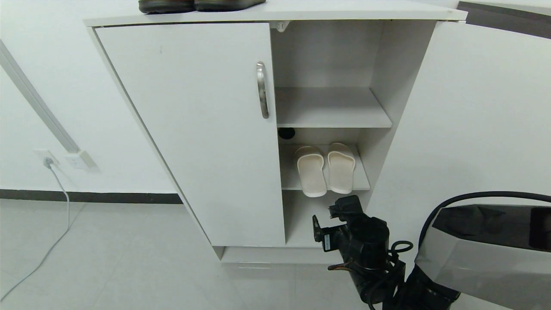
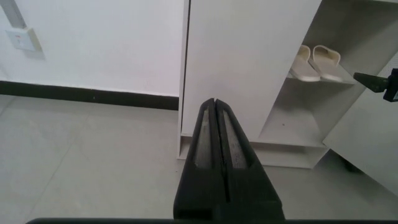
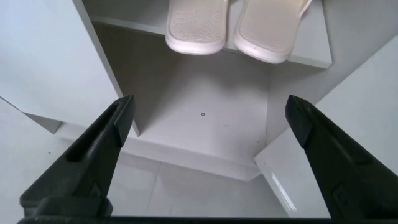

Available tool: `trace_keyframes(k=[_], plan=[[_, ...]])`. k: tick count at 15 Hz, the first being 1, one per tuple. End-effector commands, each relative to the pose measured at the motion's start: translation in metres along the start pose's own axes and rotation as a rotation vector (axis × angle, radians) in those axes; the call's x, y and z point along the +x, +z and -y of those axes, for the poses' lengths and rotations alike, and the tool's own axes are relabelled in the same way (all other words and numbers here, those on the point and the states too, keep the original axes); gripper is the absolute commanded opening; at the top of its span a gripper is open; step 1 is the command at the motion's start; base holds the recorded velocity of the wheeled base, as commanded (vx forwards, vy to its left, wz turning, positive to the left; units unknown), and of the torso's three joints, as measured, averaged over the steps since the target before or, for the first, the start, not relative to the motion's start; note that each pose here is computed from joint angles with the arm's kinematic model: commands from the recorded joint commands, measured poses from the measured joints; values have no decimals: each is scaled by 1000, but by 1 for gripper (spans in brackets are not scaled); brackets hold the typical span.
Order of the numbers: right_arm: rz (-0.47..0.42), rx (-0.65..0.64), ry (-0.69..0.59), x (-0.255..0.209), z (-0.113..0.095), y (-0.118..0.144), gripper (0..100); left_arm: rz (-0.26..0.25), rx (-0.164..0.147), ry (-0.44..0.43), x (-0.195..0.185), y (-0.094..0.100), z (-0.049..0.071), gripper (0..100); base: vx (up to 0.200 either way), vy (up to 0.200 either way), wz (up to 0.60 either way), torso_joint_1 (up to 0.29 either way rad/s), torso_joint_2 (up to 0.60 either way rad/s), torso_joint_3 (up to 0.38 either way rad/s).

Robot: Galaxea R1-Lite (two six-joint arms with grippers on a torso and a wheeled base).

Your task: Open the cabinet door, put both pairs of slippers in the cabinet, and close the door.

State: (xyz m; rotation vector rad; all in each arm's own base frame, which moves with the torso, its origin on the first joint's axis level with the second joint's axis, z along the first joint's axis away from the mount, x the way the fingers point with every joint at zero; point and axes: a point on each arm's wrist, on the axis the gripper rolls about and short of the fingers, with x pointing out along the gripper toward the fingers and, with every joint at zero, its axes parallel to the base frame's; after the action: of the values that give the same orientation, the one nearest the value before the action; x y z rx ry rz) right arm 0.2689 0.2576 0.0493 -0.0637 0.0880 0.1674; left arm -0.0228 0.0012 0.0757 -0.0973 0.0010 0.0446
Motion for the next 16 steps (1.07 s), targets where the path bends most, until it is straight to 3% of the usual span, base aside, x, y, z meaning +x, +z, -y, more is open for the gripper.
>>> trace_keyframes(k=[1, 6, 16], plan=[[-5, -3, -2, 1, 0, -3, 100, 0, 1, 0, 0, 0, 0, 0, 0, 0, 0, 0, 0, 0], [1, -2, -2, 0, 1, -2, 100, 0, 1, 0, 0, 0, 0, 0, 0, 0, 0, 0, 0, 0], [5, -5, -5, 0, 1, -3, 100, 0, 1, 0, 0, 0, 0, 0, 0, 0, 0, 2, -1, 181]])
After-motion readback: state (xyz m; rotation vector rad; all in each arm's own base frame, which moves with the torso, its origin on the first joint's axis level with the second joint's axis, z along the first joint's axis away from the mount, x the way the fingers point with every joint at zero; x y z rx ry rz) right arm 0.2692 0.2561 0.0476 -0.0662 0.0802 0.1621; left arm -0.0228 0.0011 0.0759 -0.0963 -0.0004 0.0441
